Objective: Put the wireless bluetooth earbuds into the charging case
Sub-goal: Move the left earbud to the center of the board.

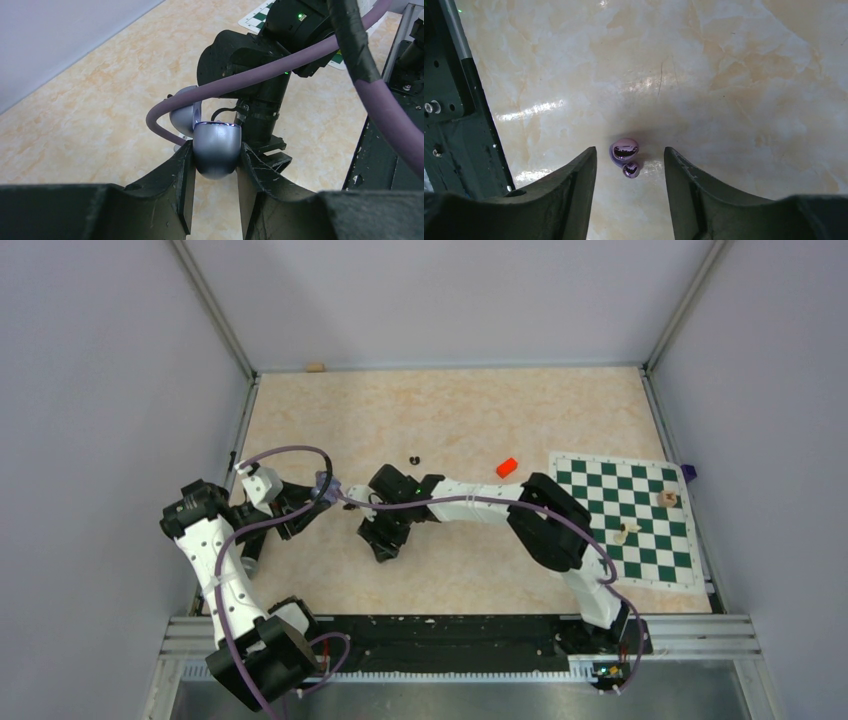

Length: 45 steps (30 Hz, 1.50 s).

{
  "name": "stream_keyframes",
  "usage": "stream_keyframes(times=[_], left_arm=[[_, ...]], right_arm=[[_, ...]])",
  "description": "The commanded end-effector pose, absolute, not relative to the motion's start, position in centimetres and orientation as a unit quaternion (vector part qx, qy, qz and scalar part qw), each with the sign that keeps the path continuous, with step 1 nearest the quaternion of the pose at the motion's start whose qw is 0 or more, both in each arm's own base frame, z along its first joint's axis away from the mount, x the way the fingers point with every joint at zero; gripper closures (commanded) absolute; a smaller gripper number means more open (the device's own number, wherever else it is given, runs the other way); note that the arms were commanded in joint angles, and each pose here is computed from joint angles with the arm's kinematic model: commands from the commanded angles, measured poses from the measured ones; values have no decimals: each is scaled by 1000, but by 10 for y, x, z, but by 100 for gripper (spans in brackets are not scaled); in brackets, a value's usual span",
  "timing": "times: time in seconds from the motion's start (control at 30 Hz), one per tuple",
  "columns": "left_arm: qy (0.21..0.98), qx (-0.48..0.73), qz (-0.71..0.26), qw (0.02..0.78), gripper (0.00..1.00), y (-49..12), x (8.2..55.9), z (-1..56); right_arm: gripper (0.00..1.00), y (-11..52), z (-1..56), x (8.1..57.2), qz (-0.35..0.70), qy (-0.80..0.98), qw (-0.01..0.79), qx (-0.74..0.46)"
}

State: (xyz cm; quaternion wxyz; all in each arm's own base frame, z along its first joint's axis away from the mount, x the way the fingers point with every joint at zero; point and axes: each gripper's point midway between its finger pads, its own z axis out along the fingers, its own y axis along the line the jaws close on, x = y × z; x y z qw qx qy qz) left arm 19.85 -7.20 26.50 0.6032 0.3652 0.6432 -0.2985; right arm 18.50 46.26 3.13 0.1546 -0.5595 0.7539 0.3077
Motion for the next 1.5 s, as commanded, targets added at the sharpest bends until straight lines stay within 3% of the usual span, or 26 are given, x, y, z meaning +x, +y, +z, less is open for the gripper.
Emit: stream_keyframes(times=[0.0, 0.27, 0.37, 0.63, 1.03, 1.3, 1.4, 1.47], left_arm=[[630, 357, -301, 620, 100, -73, 199, 273], [630, 359, -300, 620, 100, -73, 199, 273], [631, 359, -300, 619, 100, -73, 199, 273], [630, 359, -300, 620, 100, -73, 199, 273], [630, 358, -302, 620, 100, -73, 199, 273], [620, 357, -302, 630, 100, -73, 202, 274], [615, 367, -303, 629, 100, -74, 204, 274], [614, 390, -305, 615, 100, -77, 206, 271]], right_arm=[[50, 470, 20, 183, 292, 752, 157, -570], [70, 471, 18, 182, 287, 756, 156, -567], [73, 469, 19, 189, 273, 759, 167, -567], [82, 444, 46, 247, 271, 786, 208, -516], [82, 360, 69, 343, 224, 830, 272, -433], [79, 334, 52, 345, 201, 838, 262, -435], [74, 331, 54, 344, 199, 837, 263, -436], [65, 328, 60, 347, 194, 837, 270, -436]])
